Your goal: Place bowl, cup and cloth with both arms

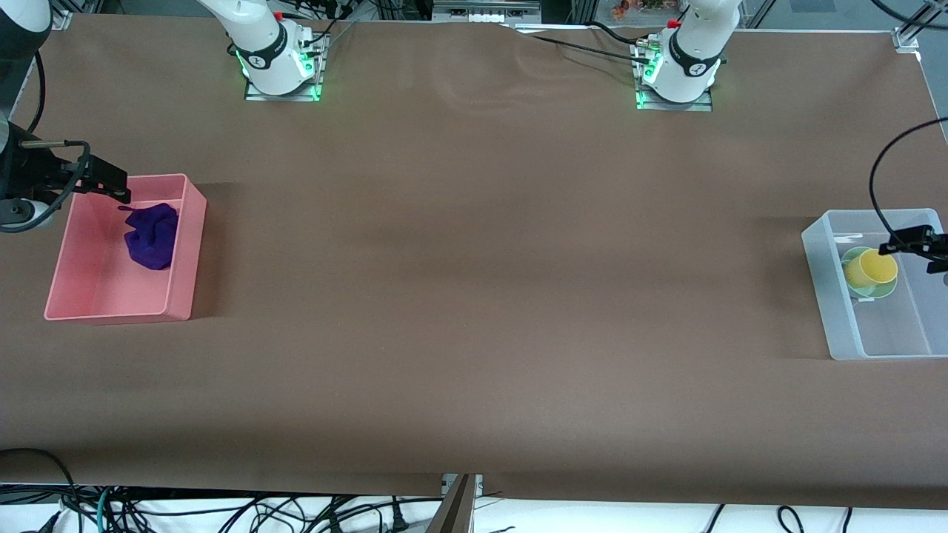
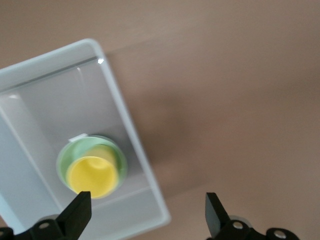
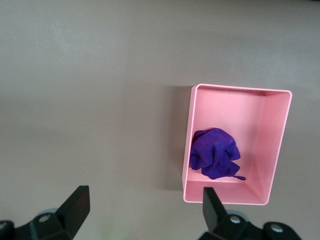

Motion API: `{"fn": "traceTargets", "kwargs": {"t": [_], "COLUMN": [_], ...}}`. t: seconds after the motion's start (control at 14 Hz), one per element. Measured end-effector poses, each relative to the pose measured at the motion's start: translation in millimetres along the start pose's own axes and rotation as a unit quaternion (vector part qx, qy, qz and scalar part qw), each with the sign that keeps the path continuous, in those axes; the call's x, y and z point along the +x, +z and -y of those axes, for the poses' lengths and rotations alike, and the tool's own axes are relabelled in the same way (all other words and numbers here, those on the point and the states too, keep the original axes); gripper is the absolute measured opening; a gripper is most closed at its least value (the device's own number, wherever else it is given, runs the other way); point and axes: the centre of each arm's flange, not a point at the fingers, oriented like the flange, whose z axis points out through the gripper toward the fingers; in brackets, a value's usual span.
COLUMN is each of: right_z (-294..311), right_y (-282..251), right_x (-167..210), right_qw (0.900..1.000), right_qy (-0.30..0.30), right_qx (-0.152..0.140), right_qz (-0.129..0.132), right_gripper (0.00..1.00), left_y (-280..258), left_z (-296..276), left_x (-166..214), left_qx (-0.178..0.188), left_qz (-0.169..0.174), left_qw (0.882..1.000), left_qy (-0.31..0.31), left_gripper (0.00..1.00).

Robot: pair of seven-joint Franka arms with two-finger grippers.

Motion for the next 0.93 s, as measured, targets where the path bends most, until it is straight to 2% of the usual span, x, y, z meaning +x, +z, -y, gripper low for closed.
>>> {"fn": "traceTargets", "kwargs": {"t": [0.07,0.21,0.5,0.64,0.79,0.93], "right_z": [0.0,-0.2,-0.9,-1.2,-1.7,-2.1], "right_y": [0.0,0.0,0.2,0.2,0.3,0.3], "right_x": [0.0,0.0,0.0,0.0,0.0,-0.1], "right_qw": [1.000,1.000,1.000,1.000,1.000,1.000], "right_qy": [0.000,0.000,0.001,0.001,0.002,0.002], "right_qx": [0.000,0.000,0.000,0.000,0.000,0.000], "right_qz": [0.000,0.000,0.000,0.000,0.000,0.000], "right_gripper": [1.00,1.00,1.00,1.00,1.00,1.00], "left_y": [-20.1,-52.3,-93.6,-99.2,-93.9,-91.3], "left_z": [-30.8,-89.1,-201.7,-224.4,-218.4,-223.4], "left_x": [8.3,24.5,41.3,35.8,18.8,-4.2], "left_qx": [-0.003,0.012,0.062,0.057,0.047,0.048], "left_qz": [0.013,0.041,0.045,0.017,-0.032,-0.053], "left_qw": [1.000,0.999,0.997,0.998,0.997,0.993], "left_qy": [-0.010,-0.020,-0.022,-0.028,-0.051,-0.089], "left_gripper": [1.00,1.00,1.00,1.00,1.00,1.00]}}
